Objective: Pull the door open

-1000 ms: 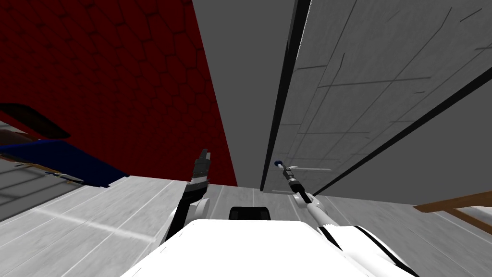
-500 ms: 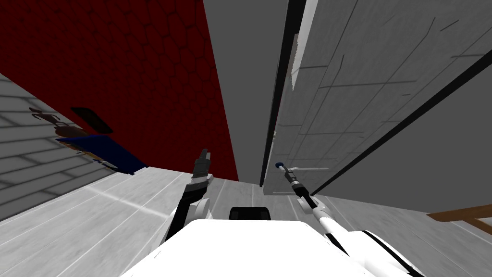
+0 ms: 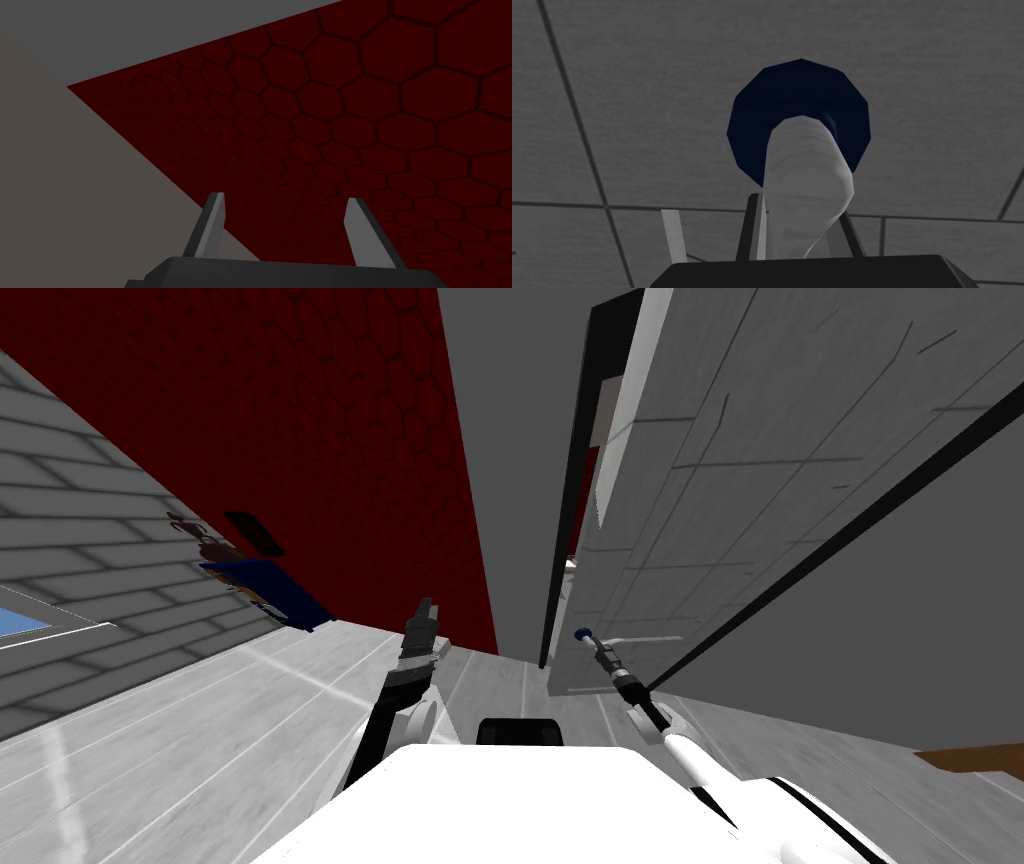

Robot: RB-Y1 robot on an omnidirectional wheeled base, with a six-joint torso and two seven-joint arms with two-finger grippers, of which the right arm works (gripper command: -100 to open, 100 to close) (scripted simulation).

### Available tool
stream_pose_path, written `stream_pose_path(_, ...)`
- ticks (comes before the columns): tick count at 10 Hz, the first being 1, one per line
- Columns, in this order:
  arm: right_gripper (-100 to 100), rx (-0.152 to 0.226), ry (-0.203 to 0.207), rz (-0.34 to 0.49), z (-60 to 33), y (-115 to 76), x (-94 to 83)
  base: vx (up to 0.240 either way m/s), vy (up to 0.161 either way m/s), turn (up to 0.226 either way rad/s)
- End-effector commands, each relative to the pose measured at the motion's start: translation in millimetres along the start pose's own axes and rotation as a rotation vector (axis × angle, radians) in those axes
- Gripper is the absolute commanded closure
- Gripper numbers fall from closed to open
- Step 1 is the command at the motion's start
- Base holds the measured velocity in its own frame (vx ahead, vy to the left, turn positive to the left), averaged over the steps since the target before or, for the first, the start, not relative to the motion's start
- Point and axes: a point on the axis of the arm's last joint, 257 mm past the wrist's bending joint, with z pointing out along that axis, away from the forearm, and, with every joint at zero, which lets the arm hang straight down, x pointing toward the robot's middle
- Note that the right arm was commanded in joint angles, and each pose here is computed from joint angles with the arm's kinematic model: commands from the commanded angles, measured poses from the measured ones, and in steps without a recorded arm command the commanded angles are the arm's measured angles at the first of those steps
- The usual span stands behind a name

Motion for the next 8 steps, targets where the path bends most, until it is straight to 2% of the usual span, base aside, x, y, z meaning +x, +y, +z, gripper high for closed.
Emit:
stream_pose_path(1, 100, -0.003, 0.024, -0.002, -10.1, 0.0, -0.6, -0.241, -0.090, 0.137)
stream_pose_path(5, 100, -0.009, 0.083, -0.003, -33.1, 1.8, -3.7, -0.201, -0.099, 0.127)
stream_pose_path(6, 100, -0.003, 0.073, -0.001, -28.5, -1.5, -0.2, -0.097, -0.043, 0.032)
stream_pose_path(7, 100, -0.004, 0.086, 0.001, -41.1, -2.9, -2.8, -0.135, -0.085, 0.185)
stream_pose_path(8, 100, -0.004, 0.086, 0.001, -41.1, -2.9, -2.8, -0.162, -0.087, 0.140)
